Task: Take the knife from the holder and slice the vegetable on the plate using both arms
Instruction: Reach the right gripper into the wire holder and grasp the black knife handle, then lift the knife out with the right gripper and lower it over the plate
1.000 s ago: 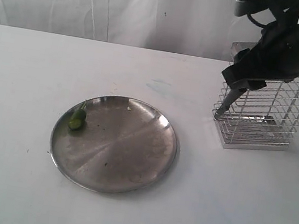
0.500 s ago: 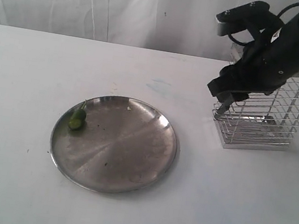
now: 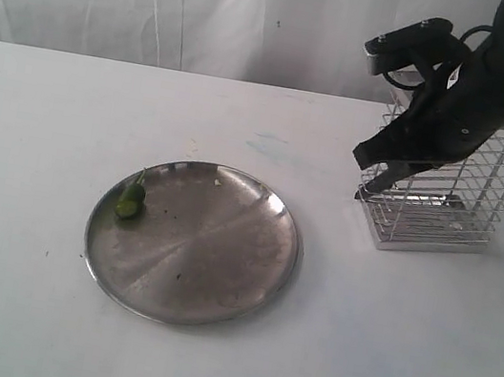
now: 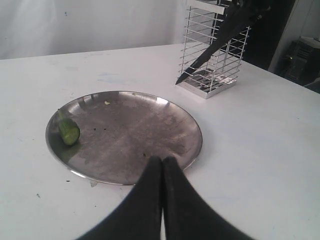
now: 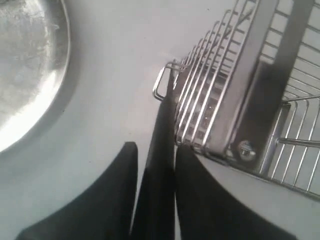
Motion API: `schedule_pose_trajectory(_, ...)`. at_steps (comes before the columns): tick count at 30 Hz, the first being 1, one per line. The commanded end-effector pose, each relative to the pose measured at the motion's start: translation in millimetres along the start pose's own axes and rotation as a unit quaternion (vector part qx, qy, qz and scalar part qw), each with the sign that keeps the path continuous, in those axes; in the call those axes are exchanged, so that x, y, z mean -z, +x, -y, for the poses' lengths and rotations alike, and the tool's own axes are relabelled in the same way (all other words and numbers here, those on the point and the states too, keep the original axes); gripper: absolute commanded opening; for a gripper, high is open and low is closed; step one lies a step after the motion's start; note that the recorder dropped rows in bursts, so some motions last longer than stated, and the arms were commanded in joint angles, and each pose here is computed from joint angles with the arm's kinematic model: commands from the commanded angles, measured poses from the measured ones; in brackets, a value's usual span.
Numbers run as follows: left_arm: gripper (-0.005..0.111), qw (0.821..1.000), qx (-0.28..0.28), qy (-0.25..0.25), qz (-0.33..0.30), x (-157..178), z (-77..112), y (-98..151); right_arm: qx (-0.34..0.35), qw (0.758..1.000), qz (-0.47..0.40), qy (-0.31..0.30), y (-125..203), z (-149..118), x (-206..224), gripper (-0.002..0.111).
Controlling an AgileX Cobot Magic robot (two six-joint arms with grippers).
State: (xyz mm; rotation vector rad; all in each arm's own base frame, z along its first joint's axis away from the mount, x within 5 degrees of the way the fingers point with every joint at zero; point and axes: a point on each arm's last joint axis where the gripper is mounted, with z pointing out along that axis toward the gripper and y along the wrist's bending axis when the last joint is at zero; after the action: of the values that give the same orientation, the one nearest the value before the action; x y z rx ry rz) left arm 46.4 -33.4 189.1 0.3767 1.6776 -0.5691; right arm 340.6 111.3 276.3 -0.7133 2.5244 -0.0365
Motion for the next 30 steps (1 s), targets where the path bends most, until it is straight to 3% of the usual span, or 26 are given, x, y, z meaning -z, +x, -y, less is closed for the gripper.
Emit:
schedule_pose_trajectory(1, 0.0, 1.0, 0.002, 0.003, 0.001, 0.1, 0.3, 0.9, -0.003, 1.0, 0.005, 0.004, -0.6, 0.8, 10.1, 0.012)
schedule_pose_trajectory(5, 0.0, 1.0, 0.002, 0.003, 0.001, 0.1, 0.3, 0.9, -0.004, 1.0, 0.018, 0.007, -0.8, 1.5, 22.3, 0.005)
schedule_pose_trajectory(19, 0.0, 1.0, 0.002, 0.003, 0.001, 0.1, 0.3, 0.9, -0.006, 1.0, 0.005, 0.0, 1.1, 1.0, 34.1, 0.005)
schedule_pose_trajectory(30, 0.0, 1.0, 0.002, 0.003, 0.001, 0.1, 0.3, 0.9, -0.003, 0.999, 0.044, 0.012, 0.0, 5.0, 95.3, 0.005)
